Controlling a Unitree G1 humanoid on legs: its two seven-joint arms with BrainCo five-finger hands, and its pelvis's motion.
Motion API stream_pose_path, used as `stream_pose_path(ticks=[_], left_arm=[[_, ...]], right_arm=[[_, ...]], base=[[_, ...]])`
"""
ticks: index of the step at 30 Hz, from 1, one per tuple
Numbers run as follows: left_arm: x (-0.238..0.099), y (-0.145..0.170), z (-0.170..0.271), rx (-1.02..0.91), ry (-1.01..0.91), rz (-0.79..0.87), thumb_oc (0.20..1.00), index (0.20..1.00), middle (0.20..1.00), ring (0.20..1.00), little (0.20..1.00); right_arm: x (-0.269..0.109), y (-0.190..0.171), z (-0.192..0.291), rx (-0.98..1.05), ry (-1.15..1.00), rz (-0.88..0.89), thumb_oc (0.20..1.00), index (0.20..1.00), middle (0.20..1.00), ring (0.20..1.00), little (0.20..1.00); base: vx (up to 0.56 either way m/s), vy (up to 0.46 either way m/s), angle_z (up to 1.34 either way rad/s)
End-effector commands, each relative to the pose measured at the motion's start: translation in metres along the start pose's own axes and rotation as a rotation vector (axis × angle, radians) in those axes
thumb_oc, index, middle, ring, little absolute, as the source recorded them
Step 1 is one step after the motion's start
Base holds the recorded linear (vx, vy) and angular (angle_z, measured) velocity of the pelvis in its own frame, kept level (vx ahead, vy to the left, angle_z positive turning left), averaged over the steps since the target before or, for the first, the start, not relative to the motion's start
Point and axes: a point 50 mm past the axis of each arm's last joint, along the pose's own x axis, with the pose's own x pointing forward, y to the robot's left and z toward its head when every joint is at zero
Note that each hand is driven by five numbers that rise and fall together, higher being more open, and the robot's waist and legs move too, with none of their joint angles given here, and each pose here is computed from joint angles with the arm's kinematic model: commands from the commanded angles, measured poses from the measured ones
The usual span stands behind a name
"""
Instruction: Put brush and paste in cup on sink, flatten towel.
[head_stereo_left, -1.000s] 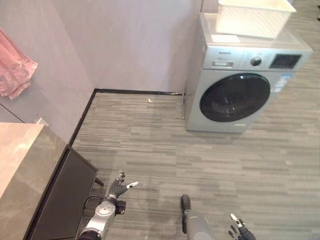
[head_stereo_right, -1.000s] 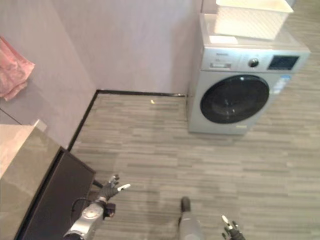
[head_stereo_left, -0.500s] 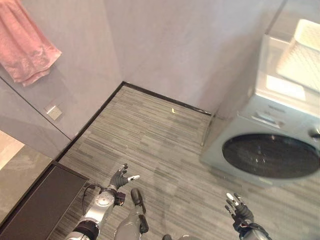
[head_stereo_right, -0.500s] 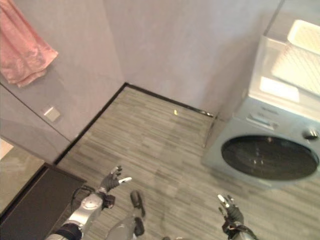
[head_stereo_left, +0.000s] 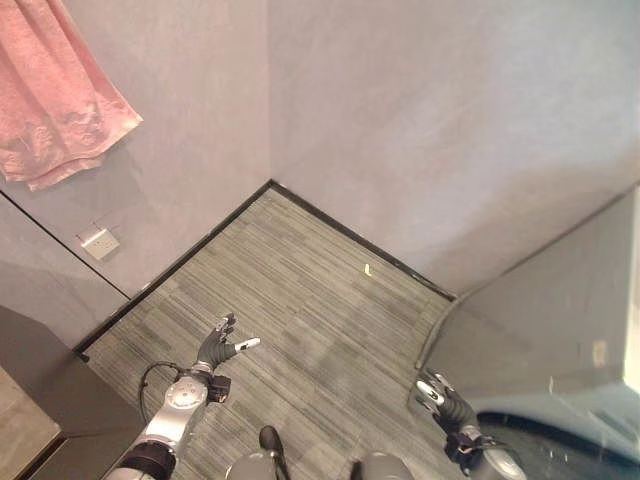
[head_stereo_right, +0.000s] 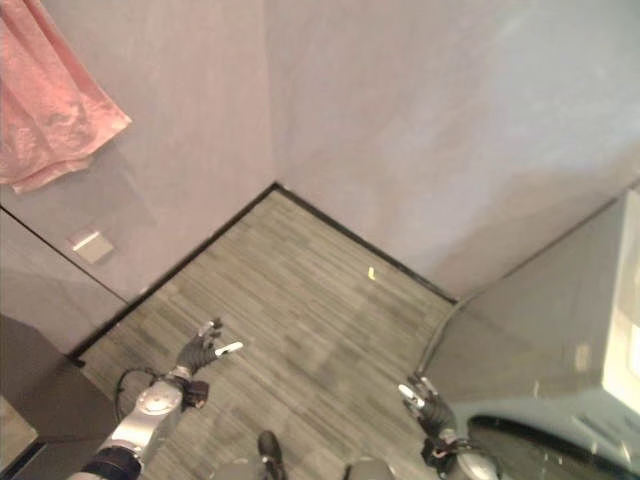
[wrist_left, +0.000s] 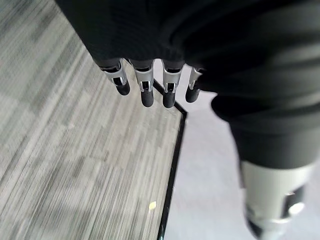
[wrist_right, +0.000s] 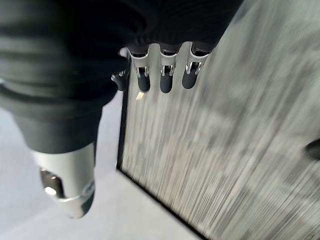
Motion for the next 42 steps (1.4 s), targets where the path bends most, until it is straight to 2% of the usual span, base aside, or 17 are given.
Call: stream_pose_path(ticks=[1, 12, 14, 22, 27, 42], left_arm=[[-0.002, 0.003, 0.005, 0.005, -0.047, -0.009, 1.0, 1.0, 1.0, 1.0, 1.0], [-0.003, -0.022, -0.027, -0.035, 0.087, -0.042, 1.0, 1.0, 1.0, 1.0, 1.0], [-0.002, -0.023, -0.029, -0.026, 0.101, -0.04, 1.0, 1.0, 1.0, 1.0, 1.0], [0.007, -0.018, -0.02, 0.011, 0.092, -0.016, 1.0, 1.0, 1.0, 1.0, 1.0], [-0.001, -0.003, -0.033, -0.006, 0.13, 0.057, 1.0, 1.0, 1.0, 1.0, 1.0], [-0.017, 0.019, -0.038, 0.055, 0.107, 0.078, 1.0, 1.0, 1.0, 1.0, 1.0]], right_arm=[[-0.007, -0.008, 0.002, -0.032, -0.016, -0.003, 1.0, 1.0, 1.0, 1.0, 1.0], [-0.016, -0.023, -0.012, -0.079, 0.058, -0.048, 1.0, 1.0, 1.0, 1.0, 1.0], [-0.017, -0.028, -0.011, -0.108, 0.066, -0.06, 1.0, 1.0, 1.0, 1.0, 1.0], [-0.012, -0.036, -0.002, -0.194, 0.069, -0.109, 1.0, 1.0, 1.0, 1.0, 1.0], [-0.007, -0.032, 0.007, -0.314, 0.06, -0.089, 1.0, 1.0, 1.0, 1.0, 1.0], [0.011, -0.001, 0.001, -0.26, 0.036, -0.02, 1.0, 1.0, 1.0, 1.0, 1.0]], base=[[0.29, 0.028, 1.02], [0.6, -0.057, 1.49], [0.29, -0.189, 2.2], [0.31, -0.05, 0.69], [0.35, 0.357, -0.17], [0.14, 0.438, -0.23]])
